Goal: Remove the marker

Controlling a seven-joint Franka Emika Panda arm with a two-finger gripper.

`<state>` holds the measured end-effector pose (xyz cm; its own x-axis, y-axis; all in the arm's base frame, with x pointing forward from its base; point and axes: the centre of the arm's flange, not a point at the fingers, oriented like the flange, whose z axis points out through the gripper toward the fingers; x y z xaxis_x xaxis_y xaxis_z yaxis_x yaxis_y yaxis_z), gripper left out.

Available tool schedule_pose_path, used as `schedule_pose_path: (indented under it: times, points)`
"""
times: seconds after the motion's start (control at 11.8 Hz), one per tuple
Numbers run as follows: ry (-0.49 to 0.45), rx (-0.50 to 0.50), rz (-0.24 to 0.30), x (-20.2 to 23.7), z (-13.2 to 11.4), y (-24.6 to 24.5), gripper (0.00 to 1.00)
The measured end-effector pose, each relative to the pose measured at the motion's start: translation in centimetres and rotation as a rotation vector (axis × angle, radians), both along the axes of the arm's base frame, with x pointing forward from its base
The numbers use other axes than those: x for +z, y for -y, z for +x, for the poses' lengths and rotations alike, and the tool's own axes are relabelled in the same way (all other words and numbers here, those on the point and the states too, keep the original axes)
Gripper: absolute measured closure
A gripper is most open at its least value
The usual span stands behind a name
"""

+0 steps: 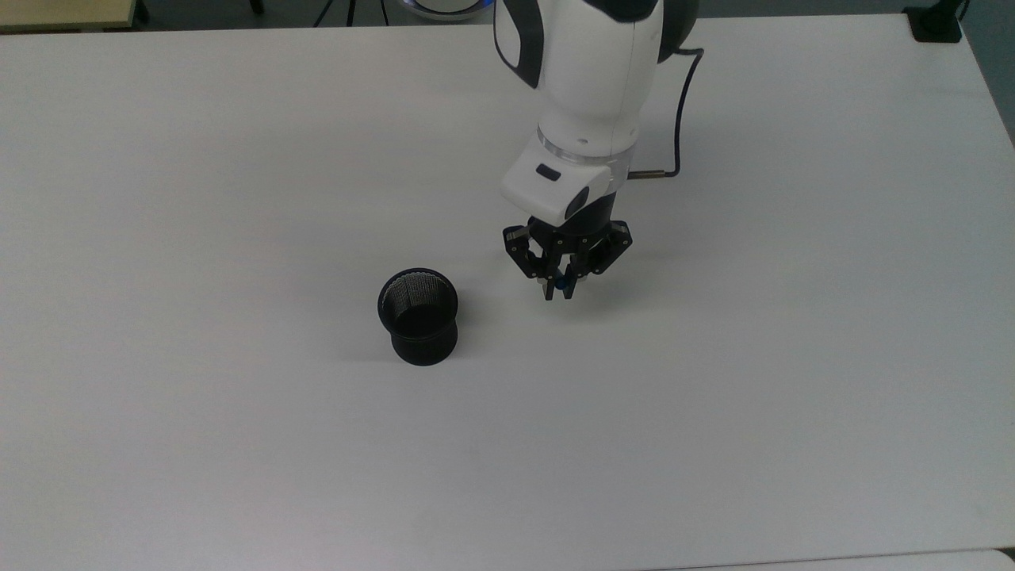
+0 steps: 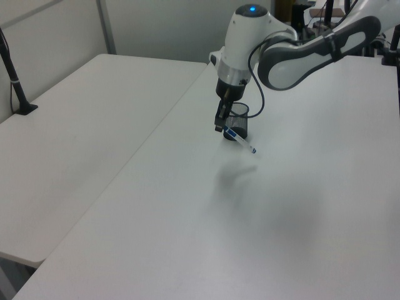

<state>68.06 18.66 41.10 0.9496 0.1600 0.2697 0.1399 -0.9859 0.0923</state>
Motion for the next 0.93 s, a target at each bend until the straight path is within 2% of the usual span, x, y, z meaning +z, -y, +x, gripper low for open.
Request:
schedule_pose_path:
  times: [0.34,0.59,0.76,0.85,0.93]
  points:
    - [-0.049,0.004,-0.013,-3.6,0.1,-0.5,0.80]
    - [-0.080,0.001,-0.023,-5.9,0.2,-0.4,0.74]
    - [-0.093,-0.004,-0.028,-6.9,0.3,-0.1,0.49]
    - [-0.090,-0.006,-0.027,-6.7,0.5,0.0,0.34]
    - [-0.078,-0.010,-0.026,-6.0,0.7,0.3,0.30]
